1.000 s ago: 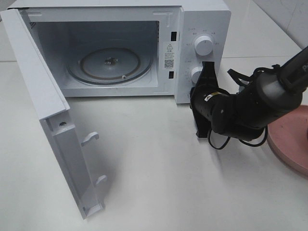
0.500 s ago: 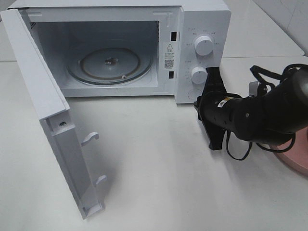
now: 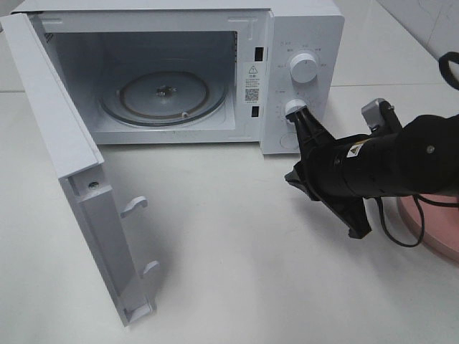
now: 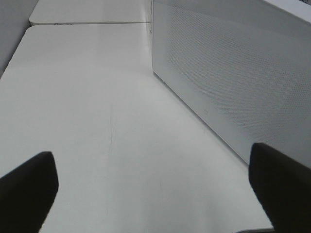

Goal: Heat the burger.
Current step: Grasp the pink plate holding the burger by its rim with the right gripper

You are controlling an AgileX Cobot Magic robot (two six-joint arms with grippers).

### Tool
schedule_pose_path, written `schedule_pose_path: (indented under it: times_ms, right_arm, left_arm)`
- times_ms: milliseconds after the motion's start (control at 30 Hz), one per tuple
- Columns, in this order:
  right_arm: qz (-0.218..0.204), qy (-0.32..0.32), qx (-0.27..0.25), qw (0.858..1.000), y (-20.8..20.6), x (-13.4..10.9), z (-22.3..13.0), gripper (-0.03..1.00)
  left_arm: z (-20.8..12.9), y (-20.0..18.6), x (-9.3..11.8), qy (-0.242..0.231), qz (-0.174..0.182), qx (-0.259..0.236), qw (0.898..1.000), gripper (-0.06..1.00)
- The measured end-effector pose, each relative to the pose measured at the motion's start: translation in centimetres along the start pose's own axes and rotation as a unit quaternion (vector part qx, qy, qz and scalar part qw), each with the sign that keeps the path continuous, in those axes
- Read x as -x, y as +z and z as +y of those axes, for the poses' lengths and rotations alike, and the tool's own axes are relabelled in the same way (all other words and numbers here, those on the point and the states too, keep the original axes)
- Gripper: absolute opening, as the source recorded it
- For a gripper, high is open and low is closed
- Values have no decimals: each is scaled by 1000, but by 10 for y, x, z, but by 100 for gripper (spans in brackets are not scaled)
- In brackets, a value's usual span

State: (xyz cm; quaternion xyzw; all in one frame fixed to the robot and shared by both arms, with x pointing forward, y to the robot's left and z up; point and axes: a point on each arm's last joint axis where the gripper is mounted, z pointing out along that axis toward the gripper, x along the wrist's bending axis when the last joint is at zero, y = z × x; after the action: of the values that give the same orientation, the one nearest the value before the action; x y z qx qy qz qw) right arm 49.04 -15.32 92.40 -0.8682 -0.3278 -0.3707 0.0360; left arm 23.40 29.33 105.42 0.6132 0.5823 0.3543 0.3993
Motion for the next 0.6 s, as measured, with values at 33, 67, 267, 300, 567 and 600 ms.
schedule_pose_path:
  times_ms: [33, 67, 267, 300, 567, 600]
  right_arm:
    - [0, 0, 0, 1000, 0, 0, 0, 2]
    - [-4, -18, -6, 1000, -2, 0, -1, 2]
    - [-44, -157, -64, 985, -22, 2, 2, 2]
    - [-44, -157, -64, 985, -22, 2, 2, 2]
    - [-83, -329, -167, 926, -44, -12, 21, 3]
    - [-83, -329, -167, 926, -44, -12, 21, 3]
  left_arm:
    - [0, 0, 0, 0, 0, 0, 1000, 99]
    - [0, 0, 0, 0, 0, 0, 1000, 99]
    - [0, 0, 0, 0, 0, 0, 1000, 99]
    - [0, 0, 0, 0, 0, 0, 1000, 99]
    - [0, 0, 0, 1, 1, 0, 1000, 99]
    - [0, 0, 0, 1, 1, 0, 1000, 99]
